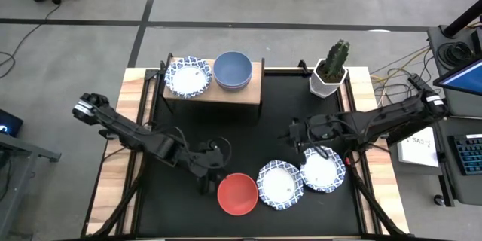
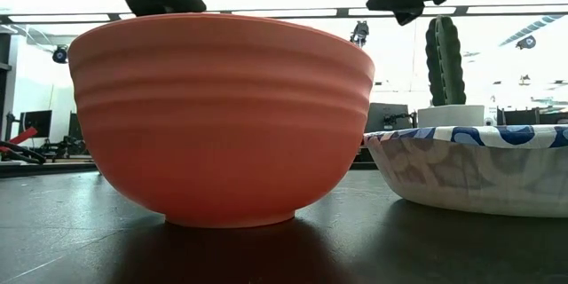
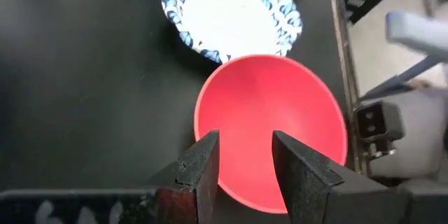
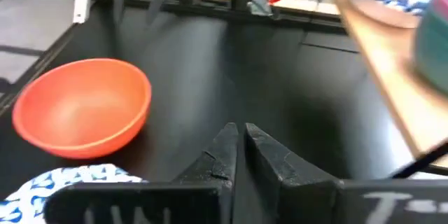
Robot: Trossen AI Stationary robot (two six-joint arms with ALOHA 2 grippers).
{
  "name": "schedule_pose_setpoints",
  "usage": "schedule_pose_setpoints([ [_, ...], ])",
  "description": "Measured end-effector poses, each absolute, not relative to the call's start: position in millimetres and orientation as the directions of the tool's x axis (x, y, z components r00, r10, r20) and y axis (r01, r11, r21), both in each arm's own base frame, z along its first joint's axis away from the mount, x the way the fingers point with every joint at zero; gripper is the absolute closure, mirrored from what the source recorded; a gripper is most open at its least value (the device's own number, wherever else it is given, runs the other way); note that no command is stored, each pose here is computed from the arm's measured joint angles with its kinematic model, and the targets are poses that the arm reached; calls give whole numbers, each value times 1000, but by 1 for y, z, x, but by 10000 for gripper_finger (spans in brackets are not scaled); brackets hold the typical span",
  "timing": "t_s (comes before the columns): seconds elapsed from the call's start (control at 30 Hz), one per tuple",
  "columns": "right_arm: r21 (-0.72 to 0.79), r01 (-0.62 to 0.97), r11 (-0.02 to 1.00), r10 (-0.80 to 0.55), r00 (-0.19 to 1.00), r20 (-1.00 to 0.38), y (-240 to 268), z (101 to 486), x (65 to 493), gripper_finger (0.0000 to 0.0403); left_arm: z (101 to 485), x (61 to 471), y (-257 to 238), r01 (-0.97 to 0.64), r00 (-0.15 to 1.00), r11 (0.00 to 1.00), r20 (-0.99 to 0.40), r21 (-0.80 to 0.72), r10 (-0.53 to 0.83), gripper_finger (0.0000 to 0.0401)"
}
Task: Place and stack bowls onto a shelf
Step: Stack the white patterned bowl on top of the white patterned bowl on the shelf
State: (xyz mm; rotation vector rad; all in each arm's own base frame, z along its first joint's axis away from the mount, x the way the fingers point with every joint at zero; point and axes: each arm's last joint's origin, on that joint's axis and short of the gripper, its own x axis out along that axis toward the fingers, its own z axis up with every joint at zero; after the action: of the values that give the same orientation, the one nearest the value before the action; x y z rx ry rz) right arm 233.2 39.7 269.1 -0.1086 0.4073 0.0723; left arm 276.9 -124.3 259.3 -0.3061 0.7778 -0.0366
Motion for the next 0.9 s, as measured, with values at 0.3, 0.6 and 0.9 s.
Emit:
schedule_pose_setpoints([
  [0.3,161,-71,984,156,774,-613,48,232,244,269,258,289,-128,-78,660,987,-749,-143,-56,286],
  [0.6,321,7,947,281,467,-839,58,165,257,219,260,290,-126,-75,676,996,-737,-54,11,286],
  [0.9,291,38,956,245,440,-864,57,153,262,309,261,291,-123,-145,705,989,-699,22,119,286],
])
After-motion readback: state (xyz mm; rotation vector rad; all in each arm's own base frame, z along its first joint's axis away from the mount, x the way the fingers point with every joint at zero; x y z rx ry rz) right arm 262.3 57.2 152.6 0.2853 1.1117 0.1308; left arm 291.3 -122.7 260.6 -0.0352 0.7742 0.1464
